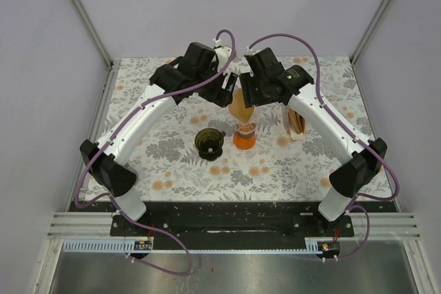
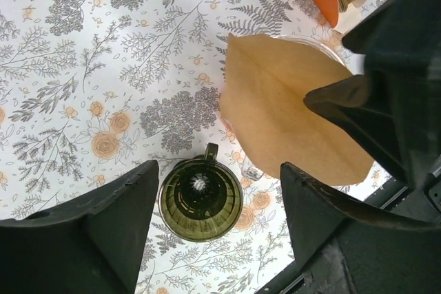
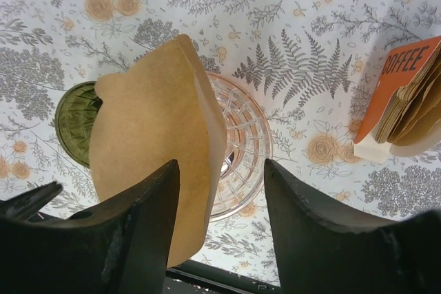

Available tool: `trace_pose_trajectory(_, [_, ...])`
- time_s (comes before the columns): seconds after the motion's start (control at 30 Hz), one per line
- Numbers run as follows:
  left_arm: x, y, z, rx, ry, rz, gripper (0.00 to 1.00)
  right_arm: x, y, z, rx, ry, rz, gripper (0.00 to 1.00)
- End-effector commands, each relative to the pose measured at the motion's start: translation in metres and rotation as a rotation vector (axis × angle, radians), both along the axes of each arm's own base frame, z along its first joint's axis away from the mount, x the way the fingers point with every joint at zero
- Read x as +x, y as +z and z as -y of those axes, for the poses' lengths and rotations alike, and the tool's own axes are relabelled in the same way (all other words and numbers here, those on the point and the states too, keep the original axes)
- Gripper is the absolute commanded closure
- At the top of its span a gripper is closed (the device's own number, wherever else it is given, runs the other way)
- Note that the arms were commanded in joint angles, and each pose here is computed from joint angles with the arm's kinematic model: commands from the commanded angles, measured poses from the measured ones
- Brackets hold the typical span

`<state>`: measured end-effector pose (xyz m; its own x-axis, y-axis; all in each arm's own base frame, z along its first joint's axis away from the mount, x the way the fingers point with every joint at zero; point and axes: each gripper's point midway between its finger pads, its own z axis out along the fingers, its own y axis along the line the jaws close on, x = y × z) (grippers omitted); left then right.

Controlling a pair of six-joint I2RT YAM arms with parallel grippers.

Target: Place the coffee filter in the dripper

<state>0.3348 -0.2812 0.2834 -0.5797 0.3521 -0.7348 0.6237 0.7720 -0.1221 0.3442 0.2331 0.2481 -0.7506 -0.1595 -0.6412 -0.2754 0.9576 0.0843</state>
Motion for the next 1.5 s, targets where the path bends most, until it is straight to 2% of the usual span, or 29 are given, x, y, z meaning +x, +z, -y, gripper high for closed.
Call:
trace_pose_trajectory(0.0, [0.006,0.043,-0.007,-0.076,0.002,0.101,0.25,0.003,0.061,-0.003,0.078,0.058,0.143,0.38])
trace_pose_trajectory(0.07, [0.008,0.045,-0.013,-0.079,0.005,0.108,0.20,0.002,0.074,0.002,0.065,0.063,0.175,0.35])
trace_pose_trajectory(0.17, [0.009,0.048,-0.020,-0.086,-0.002,0.112,0.04,0.001,0.093,0.009,0.051,0.073,0.233,0.32])
trace_pose_trajectory(0.27, [0.010,0.048,-0.030,-0.091,0.004,0.120,0.01,-0.003,0.116,0.000,0.098,0.159,0.289,0.32])
trace_pose_trajectory(0.3, [0.012,0.049,-0.035,-0.090,0.013,0.129,0.01,-0.006,0.124,-0.008,0.128,0.202,0.309,0.38])
trace_pose_trajectory(0.4, [0.015,0.050,-0.048,-0.093,0.041,0.138,0.01,-0.021,0.134,-0.041,0.217,0.380,0.327,0.76])
trace_pose_trajectory(0.47, [0.019,0.050,-0.057,-0.101,0.063,0.141,0.01,-0.027,0.125,-0.058,0.210,0.471,0.314,0.89])
trace_pose_trajectory(0.53, [0.020,0.048,-0.064,-0.109,0.079,0.135,0.01,-0.020,0.106,-0.061,0.141,0.455,0.273,0.99])
trace_pose_trajectory(0.67, [0.020,0.040,-0.071,-0.122,0.092,0.119,0.01,0.006,0.058,-0.036,-0.071,0.289,0.162,1.00])
trace_pose_trajectory(0.77, [0.017,0.034,-0.066,-0.144,0.082,0.093,0.01,0.012,0.037,-0.023,-0.169,0.242,0.120,1.00])
trace_pose_trajectory(0.93, [0.015,0.025,-0.053,-0.212,0.077,0.024,0.01,0.012,0.010,-0.021,-0.191,0.203,0.065,1.00])
trace_pose_trajectory(1.2, [0.000,0.007,-0.020,-0.360,0.007,-0.167,0.02,0.007,-0.037,-0.039,-0.126,0.219,-0.015,1.00])
trace_pose_trajectory(1.47, [-0.002,-0.019,-0.007,-0.379,0.026,-0.269,0.09,0.012,-0.063,-0.043,-0.137,0.188,-0.062,1.00])
